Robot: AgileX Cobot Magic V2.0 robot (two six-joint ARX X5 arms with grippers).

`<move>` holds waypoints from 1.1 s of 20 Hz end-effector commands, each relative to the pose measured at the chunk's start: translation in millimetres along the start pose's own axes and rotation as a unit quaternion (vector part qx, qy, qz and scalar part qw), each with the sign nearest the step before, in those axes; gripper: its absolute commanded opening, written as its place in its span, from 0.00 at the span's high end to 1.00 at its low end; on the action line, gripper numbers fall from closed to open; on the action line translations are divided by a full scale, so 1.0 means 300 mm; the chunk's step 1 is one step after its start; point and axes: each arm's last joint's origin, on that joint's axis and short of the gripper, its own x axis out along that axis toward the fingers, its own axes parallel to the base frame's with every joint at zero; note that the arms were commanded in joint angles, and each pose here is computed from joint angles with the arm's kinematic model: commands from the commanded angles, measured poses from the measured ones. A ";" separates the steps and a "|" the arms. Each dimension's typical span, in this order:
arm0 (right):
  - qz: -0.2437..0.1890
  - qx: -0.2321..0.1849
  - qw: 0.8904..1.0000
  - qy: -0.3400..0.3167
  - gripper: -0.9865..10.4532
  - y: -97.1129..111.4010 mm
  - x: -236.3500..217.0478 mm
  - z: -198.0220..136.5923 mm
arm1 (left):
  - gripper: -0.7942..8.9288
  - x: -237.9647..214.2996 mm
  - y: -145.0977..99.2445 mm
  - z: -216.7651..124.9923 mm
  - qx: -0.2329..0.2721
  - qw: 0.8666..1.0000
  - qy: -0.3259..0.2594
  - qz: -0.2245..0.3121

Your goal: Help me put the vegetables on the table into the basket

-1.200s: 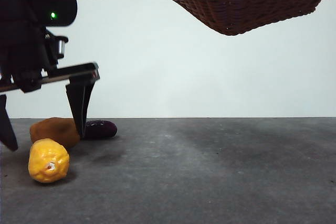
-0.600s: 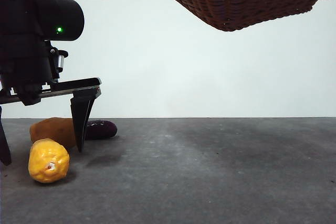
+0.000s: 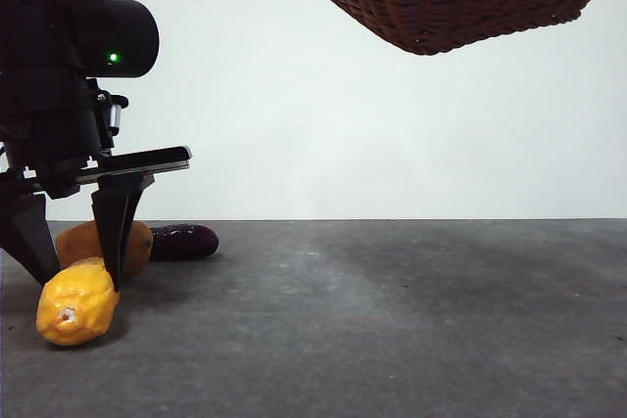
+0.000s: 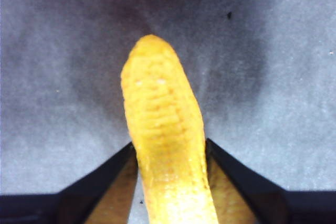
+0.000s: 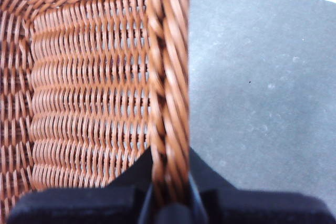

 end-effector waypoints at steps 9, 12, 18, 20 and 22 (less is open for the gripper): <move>0.005 0.010 0.999 0.032 0.92 0.000 0.011 -0.022 | 0.93 -0.019 -0.015 0.002 0.139 0.990 -0.022 -0.013; -0.017 0.033 0.998 0.055 0.92 -0.016 0.059 -0.059 | 0.93 -0.083 -0.031 -0.008 0.186 0.980 -0.062 -0.036; -0.019 0.092 0.992 0.081 0.92 -0.043 0.195 -0.186 | 0.93 -0.320 -0.053 -0.097 0.258 0.944 -0.175 -0.108; -0.020 0.110 0.990 0.086 0.92 -0.048 0.223 -0.220 | 0.93 -0.403 -0.047 -0.145 0.272 0.929 -0.212 -0.134; -0.021 0.128 0.987 0.095 0.92 -0.053 0.255 -0.264 | 0.93 -0.469 -0.042 -0.194 0.287 0.914 -0.238 -0.160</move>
